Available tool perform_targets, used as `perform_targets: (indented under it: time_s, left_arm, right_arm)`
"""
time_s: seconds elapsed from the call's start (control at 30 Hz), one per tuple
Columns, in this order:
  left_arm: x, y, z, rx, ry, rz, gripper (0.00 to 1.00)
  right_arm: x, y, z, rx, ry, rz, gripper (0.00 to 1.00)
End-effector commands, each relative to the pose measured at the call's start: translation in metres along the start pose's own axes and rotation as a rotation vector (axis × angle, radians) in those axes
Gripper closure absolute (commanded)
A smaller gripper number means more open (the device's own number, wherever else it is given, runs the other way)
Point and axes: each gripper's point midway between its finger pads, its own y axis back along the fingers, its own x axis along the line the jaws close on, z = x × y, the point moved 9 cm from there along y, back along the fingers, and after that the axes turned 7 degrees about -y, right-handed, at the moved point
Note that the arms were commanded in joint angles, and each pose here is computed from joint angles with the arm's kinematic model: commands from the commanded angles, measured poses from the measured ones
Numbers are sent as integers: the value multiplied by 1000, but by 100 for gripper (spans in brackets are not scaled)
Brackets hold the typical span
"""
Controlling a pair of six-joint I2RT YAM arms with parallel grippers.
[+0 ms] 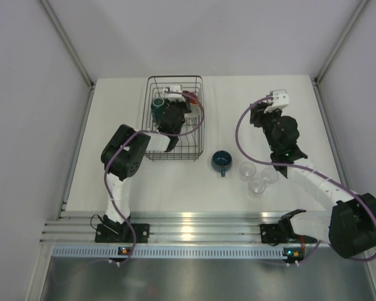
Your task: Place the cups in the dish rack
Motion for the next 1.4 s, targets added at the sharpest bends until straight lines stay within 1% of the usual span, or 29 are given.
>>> perform_targets:
  time_s: [0.0, 0.03, 0.2, 0.4, 0.6, 0.83, 1.0, 1.03, 1.17, 1.2, 1.23, 1.27, 1.3, 1.33, 1.37]
  left_arm:
    - [-8, 13, 24, -95, 30, -45, 100]
    - [-7, 17, 24, -103, 35, -48, 100]
    - [-9, 20, 61, -208, 79, -84, 100]
    - [-5, 22, 83, -270, 61, -69, 100]
    - [-2, 32, 108, -338, 97, -93, 100]
    - [-2, 48, 137, -428, 140, -146, 100]
    - [-2, 57, 152, -474, 167, -193, 100]
    - [-1, 59, 156, -485, 178, -204, 100]
    - [3, 75, 165, -496, 254, -286, 100]
    - [5, 80, 173, -513, 266, -306, 100]
    - [8, 84, 176, -516, 285, -334, 100]
    - [8, 88, 178, -519, 289, -367, 100]
    - [10, 92, 177, -513, 298, -383, 100]
    - [13, 97, 185, -523, 309, -429, 100]
    - [16, 99, 187, -523, 317, -444, 100]
  right_arm:
    - [-1, -2, 9, -32, -35, 9, 57]
    - [0, -3, 9, -29, -38, 18, 57]
    - [6, -10, 4, -2, -64, 65, 57]
    - [14, -16, 4, 21, -83, 136, 56]
    - [29, -26, 4, 82, -99, 277, 56]
    - [46, -27, 13, 86, -164, 435, 55]
    - [55, -30, 14, 97, -248, 530, 55]
    - [58, -30, 17, 84, -259, 553, 54]
    - [65, -34, 16, 92, -338, 652, 54]
    - [64, -36, 16, 96, -355, 665, 54]
    - [67, -36, 22, 87, -385, 725, 54]
    - [67, -41, 16, 107, -413, 745, 53]
    - [63, -44, 18, 97, -436, 764, 53]
    - [66, -42, 19, 121, -497, 827, 53]
    - [66, -47, 21, 72, -506, 877, 52]
